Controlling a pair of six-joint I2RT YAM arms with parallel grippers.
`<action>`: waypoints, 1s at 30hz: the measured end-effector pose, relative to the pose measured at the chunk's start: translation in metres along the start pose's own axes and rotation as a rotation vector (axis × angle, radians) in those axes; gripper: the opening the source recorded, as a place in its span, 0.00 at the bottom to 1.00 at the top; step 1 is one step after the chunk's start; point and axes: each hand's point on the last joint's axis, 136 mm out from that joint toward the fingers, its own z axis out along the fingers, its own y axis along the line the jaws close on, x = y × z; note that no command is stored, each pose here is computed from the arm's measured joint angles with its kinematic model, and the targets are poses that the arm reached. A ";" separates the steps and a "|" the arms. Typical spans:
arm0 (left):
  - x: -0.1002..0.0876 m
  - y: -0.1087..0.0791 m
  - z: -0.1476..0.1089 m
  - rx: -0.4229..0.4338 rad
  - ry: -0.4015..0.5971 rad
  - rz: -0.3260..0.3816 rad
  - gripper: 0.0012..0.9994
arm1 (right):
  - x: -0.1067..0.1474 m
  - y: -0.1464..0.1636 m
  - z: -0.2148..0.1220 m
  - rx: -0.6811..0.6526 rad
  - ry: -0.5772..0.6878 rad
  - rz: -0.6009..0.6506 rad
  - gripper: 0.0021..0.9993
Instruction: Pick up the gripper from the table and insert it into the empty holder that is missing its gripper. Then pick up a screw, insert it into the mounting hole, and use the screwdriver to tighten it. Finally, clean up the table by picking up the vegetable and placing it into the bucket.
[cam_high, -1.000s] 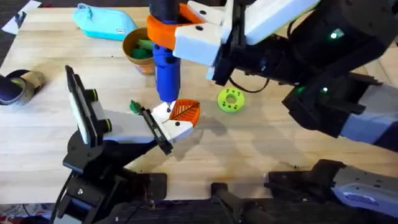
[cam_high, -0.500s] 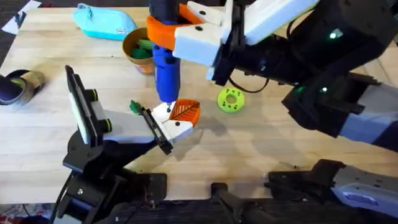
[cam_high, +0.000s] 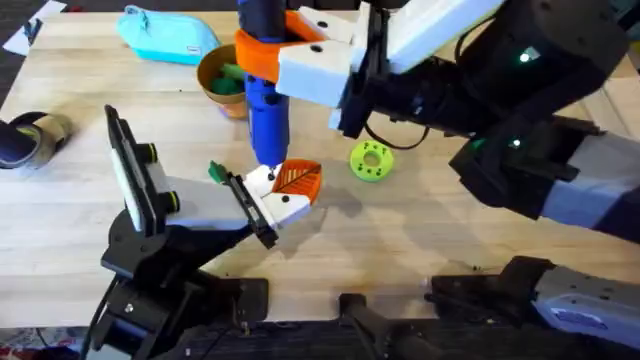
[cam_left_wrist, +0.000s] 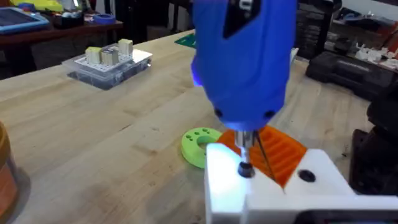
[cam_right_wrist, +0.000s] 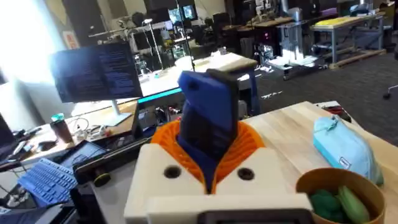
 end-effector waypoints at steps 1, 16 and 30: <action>0.000 0.000 0.000 0.000 0.000 0.000 0.02 | 0.000 0.000 0.000 0.000 0.001 0.001 0.02; 0.000 0.000 0.000 0.000 0.000 0.000 0.02 | 0.010 0.002 0.005 -0.009 0.020 0.023 0.02; 0.000 0.000 0.000 0.000 0.000 0.000 0.02 | 0.000 0.006 0.005 -0.027 -0.017 0.001 0.02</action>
